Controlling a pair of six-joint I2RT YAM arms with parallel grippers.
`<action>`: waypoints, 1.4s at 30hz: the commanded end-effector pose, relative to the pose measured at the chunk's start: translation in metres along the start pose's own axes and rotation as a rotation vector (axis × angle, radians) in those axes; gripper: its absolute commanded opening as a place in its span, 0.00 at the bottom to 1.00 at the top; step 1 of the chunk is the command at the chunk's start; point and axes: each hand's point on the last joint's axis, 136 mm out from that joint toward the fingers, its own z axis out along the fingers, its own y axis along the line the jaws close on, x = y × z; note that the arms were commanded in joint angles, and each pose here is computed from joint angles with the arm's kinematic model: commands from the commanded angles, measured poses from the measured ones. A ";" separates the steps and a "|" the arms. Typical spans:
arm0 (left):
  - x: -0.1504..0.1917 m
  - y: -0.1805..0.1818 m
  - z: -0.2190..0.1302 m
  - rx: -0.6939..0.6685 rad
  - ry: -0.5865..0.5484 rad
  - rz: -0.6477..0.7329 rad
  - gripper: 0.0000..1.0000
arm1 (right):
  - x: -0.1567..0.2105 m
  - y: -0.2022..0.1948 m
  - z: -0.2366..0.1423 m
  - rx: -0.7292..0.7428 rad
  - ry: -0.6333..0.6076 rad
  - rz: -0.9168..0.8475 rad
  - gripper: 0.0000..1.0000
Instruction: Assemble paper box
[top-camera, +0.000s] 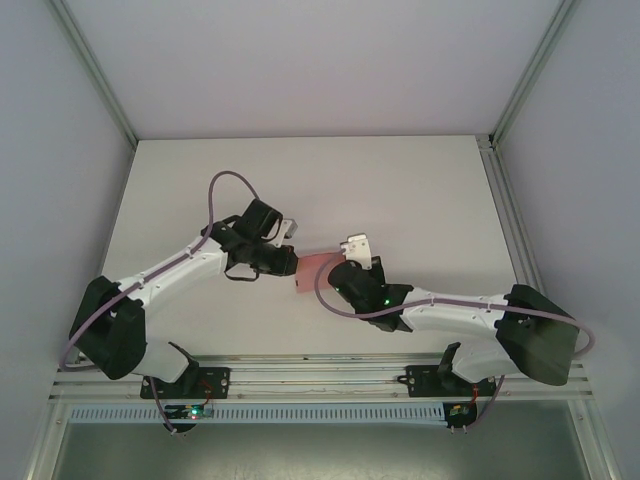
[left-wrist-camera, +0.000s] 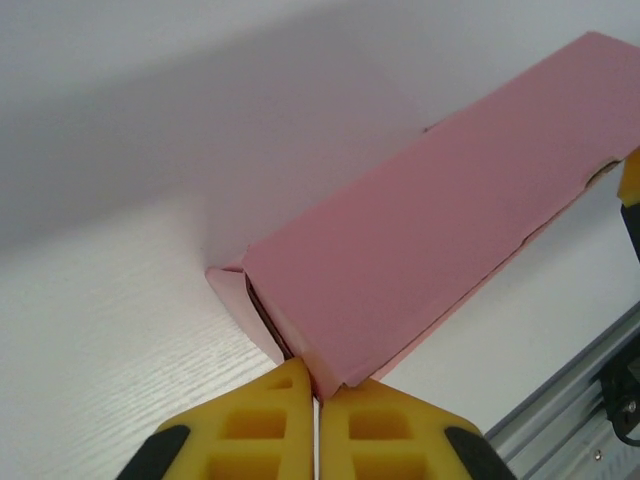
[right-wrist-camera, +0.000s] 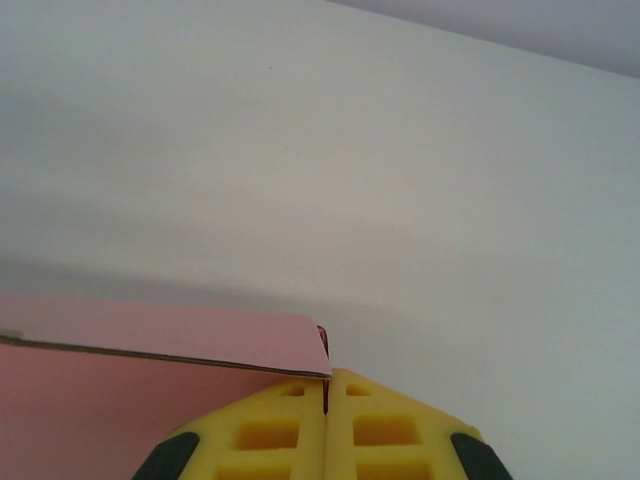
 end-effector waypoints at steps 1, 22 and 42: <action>0.031 0.005 0.008 -0.007 0.100 -0.092 0.19 | 0.030 -0.001 0.001 -0.013 0.071 -0.095 0.00; -0.062 0.009 -0.037 0.161 -0.326 -0.523 1.00 | -0.002 -0.008 0.004 0.078 -0.077 0.075 0.00; -0.043 0.022 0.018 0.262 -0.235 -0.587 0.72 | 0.003 0.005 -0.005 0.040 -0.042 0.110 0.00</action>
